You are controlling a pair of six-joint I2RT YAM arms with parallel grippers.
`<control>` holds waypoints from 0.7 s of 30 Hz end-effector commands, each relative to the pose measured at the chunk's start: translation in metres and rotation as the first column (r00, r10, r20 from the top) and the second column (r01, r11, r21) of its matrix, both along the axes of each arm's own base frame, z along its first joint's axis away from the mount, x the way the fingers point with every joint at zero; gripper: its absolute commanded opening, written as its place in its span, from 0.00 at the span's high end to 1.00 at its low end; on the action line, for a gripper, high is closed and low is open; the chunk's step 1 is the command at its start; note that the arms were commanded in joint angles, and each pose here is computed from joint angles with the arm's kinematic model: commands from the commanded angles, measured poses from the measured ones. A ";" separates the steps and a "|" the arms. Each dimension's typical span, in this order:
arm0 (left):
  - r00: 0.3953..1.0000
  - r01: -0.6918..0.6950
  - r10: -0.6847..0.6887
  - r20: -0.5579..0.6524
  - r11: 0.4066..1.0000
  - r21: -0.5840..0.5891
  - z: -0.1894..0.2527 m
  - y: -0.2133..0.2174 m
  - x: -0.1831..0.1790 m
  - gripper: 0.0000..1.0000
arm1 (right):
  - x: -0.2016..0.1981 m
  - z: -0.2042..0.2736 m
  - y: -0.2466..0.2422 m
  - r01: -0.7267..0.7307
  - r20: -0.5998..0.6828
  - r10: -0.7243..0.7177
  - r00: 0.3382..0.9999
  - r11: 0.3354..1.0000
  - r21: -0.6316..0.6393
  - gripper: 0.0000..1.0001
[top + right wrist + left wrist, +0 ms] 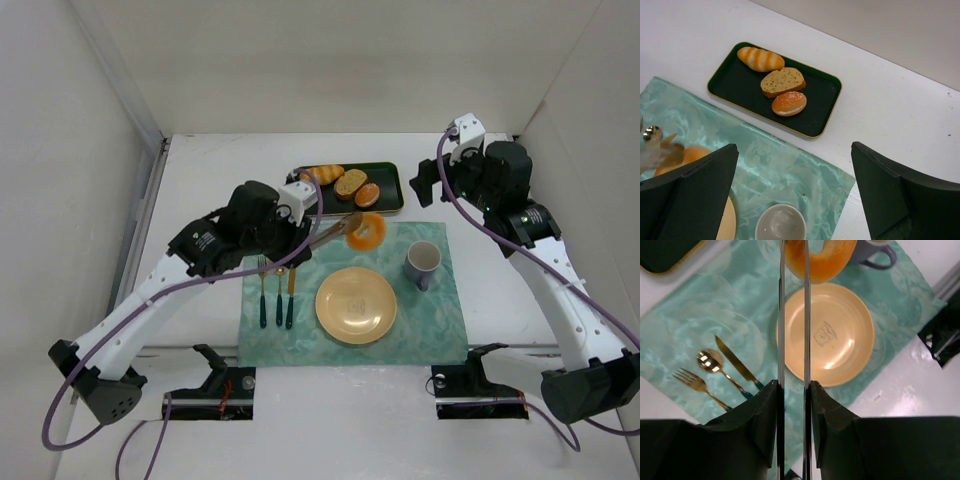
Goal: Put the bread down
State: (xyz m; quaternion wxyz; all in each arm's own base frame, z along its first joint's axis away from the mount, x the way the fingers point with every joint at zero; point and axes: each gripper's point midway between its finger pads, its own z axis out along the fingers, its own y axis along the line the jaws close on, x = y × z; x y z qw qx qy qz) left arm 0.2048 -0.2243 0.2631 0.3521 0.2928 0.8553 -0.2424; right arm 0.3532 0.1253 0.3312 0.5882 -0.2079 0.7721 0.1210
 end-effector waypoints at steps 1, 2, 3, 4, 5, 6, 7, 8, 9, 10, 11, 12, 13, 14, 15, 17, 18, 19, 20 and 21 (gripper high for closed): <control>0.998 -0.007 0.006 -0.056 1.000 -0.014 -0.006 0.001 -0.029 1.00 | 0.001 0.021 -0.005 0.025 0.085 -0.026 0.996 1.000 0.009 0.00; 0.997 0.005 -0.004 -0.077 1.000 0.006 -0.010 0.000 -0.039 1.00 | 0.001 0.021 -0.005 0.025 0.085 -0.026 0.996 1.000 0.009 0.00; 0.996 -0.021 0.024 -0.088 0.999 0.038 -0.017 0.004 -0.041 1.00 | 0.003 0.024 -0.007 0.035 0.094 -0.036 0.995 0.999 0.010 0.00; 0.993 -0.021 0.028 -0.117 0.998 0.065 -0.027 0.003 -0.045 1.00 | 0.003 0.024 -0.007 0.036 0.094 -0.036 0.995 0.999 0.010 0.00; 0.990 -0.006 0.015 -0.143 0.998 0.066 -0.033 -0.001 -0.054 1.00 | 0.002 0.024 -0.006 0.037 0.090 -0.039 0.995 0.999 0.018 0.00; 0.985 0.003 0.013 -0.174 0.996 0.091 -0.045 -0.003 -0.060 1.00 | 0.002 0.024 -0.006 0.037 0.090 -0.039 0.995 0.999 0.018 0.00; 0.982 0.012 0.006 -0.187 0.995 0.096 -0.049 -0.004 -0.065 1.00 | 0.002 0.024 -0.006 0.037 0.090 -0.039 0.995 0.999 0.018 0.00; 0.980 0.037 -0.016 -0.200 0.994 0.102 -0.052 -0.010 -0.072 1.00 | 0.002 0.024 -0.006 0.037 0.090 -0.039 0.995 0.999 0.018 0.00; 0.974 0.035 -0.009 -0.226 0.993 0.112 -0.059 -0.012 -0.076 1.00 | 0.002 0.024 -0.006 0.037 0.090 -0.039 0.995 0.999 0.018 0.00; 0.973 0.030 -0.001 -0.231 0.992 0.121 -0.062 -0.012 -0.078 1.00 | 0.003 0.023 -0.008 0.046 0.091 -0.048 0.995 0.999 0.016 0.00; 0.975 0.022 0.007 -0.223 0.992 0.127 -0.063 -0.011 -0.076 1.00 | 0.003 0.023 -0.008 0.046 0.091 -0.048 0.995 0.999 0.016 0.00; 0.972 0.028 0.004 -0.237 0.991 0.131 -0.065 -0.014 -0.080 1.00 | 0.003 0.023 -0.008 0.046 0.091 -0.048 0.995 0.999 0.016 0.00; 0.969 0.022 0.014 -0.246 0.990 0.140 -0.070 -0.014 -0.083 1.00 | 0.003 0.023 -0.008 0.046 0.091 -0.048 0.995 0.999 0.016 0.00; 0.966 0.023 0.019 -0.258 0.987 0.159 -0.077 -0.012 -0.084 1.00 | 0.003 0.023 -0.008 0.046 0.091 -0.048 0.995 0.999 0.016 0.00; 0.965 0.026 0.016 -0.263 0.987 0.156 -0.077 -0.014 -0.087 1.00 | 0.001 0.027 -0.009 0.046 0.099 -0.048 0.994 0.999 0.019 0.00; 0.960 0.022 0.030 -0.277 0.983 0.182 -0.086 -0.012 -0.090 1.00 | 0.001 0.027 -0.009 0.046 0.099 -0.048 0.994 0.999 0.019 0.00; 0.960 0.022 0.030 -0.277 0.983 0.182 -0.087 -0.012 -0.090 1.00 | 0.001 0.027 -0.009 0.046 0.099 -0.048 0.994 0.999 0.019 0.00; 0.960 0.020 0.036 -0.279 0.981 0.194 -0.089 -0.013 -0.090 1.00 | 0.001 0.027 -0.009 0.046 0.099 -0.048 0.994 0.999 0.019 0.00; 0.960 0.020 0.036 -0.279 0.981 0.194 -0.089 -0.013 -0.090 1.00 | 0.001 0.027 -0.009 0.046 0.099 -0.048 0.994 0.999 0.019 0.00; 0.958 0.015 0.048 -0.282 0.976 0.219 -0.094 -0.011 -0.090 0.99 | 0.001 0.027 -0.009 0.046 0.099 -0.048 0.994 0.999 0.019 0.00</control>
